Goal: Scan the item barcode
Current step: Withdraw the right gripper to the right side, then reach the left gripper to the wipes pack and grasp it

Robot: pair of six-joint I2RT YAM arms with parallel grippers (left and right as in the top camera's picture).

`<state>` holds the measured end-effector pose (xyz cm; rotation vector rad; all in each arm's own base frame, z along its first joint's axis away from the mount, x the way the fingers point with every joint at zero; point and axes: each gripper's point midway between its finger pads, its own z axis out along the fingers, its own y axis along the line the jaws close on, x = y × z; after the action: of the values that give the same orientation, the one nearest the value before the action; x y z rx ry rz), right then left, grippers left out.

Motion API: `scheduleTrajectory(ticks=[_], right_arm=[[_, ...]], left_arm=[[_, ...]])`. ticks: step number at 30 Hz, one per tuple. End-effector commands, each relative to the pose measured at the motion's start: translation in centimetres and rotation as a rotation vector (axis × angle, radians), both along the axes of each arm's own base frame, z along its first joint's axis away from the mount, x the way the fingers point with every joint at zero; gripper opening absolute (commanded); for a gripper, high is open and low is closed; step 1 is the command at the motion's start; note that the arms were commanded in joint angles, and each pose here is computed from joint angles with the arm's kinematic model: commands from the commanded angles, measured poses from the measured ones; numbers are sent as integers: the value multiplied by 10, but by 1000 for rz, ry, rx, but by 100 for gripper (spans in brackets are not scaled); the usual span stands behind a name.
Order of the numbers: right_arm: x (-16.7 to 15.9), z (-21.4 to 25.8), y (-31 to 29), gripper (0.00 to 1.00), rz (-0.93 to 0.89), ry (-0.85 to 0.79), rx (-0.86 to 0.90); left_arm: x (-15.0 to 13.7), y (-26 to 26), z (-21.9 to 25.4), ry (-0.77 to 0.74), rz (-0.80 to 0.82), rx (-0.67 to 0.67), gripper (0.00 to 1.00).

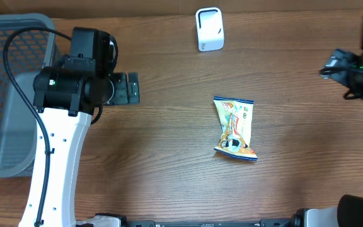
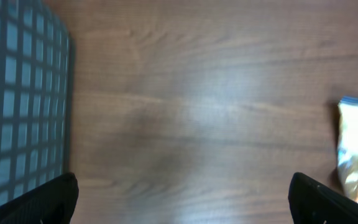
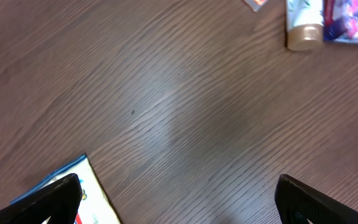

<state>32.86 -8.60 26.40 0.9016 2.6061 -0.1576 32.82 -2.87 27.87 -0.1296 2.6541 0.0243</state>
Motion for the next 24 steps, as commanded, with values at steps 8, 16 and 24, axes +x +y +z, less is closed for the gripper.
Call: scheduleTrajectory(ticks=[8, 16, 24], right_arm=[[-2, 0, -11, 100, -54, -27, 73], [5, 1, 1, 100, -25, -59, 137], [6, 1, 3, 100, -19, -64, 151]], left_arm=[[-17, -102, -9, 138, -215, -529, 100], [-80, -193, -101, 466, -462, -790, 100], [-87, -243, -188, 606, -292, -838, 100]])
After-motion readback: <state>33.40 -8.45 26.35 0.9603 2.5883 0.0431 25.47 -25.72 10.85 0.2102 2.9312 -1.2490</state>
